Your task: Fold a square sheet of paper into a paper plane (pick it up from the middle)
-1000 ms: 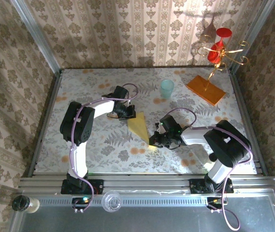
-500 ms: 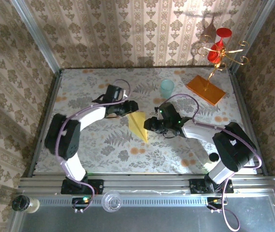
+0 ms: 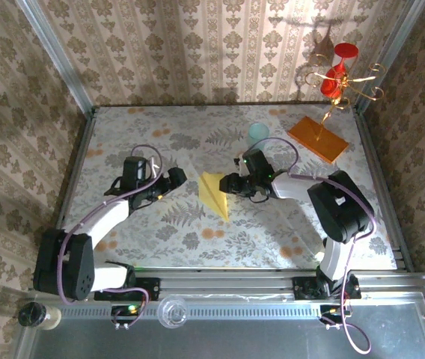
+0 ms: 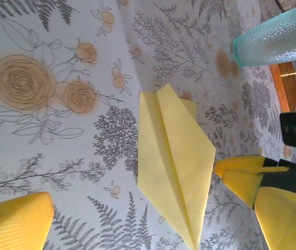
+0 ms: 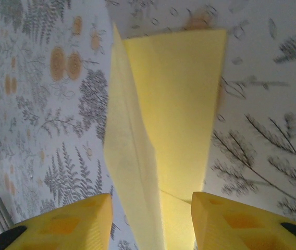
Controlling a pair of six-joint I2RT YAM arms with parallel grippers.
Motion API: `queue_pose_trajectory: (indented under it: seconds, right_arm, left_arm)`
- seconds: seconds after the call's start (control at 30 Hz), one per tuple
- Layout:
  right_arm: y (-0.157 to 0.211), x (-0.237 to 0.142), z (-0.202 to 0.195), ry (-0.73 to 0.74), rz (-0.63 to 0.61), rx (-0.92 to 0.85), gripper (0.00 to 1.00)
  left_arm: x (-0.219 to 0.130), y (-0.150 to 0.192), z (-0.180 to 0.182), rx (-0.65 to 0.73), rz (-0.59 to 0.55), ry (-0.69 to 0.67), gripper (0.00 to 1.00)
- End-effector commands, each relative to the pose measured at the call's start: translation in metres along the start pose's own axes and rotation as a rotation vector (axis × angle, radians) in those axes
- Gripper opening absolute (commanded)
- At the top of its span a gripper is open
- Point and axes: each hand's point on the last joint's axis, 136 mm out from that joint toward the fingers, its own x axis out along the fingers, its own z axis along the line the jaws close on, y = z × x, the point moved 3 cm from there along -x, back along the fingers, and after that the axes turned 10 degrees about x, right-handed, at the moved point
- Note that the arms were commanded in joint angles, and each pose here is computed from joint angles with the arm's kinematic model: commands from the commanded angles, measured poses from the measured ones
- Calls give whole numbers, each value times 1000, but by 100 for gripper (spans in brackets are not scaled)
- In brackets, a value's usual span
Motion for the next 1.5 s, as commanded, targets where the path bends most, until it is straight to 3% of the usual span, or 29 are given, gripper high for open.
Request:
queue_pose_trajectory:
  seconds: [0.0,0.4,0.53,0.8,0.97,1.13,1.47]
  right_arm:
    - [-5,4,12,-25,41,-66,46]
    - [-9,10,-3,83,56,-43,44]
    - [-1,15,-4,72,114,-33,37]
    - [7,13,-5,61,163,-69,26]
    - [7,13,-2,25,168,-91,12]
    - [-4,3,12,-43,87,-105,4]
    - [-34,-29,52,-273,-165,112,5]
  left_arm:
    - [-8,0,-6,55,-4,42,100]
    - [-6,2,-9,77,7,77,100]
    - [-7,2,-15,128,24,53,100]
    - [5,0,-17,95,15,92,100]
    - [16,-1,-21,55,43,121,99]
    - [25,-1,-28,24,52,166,98]
    - [19,24,-37,-71,79,200,100]
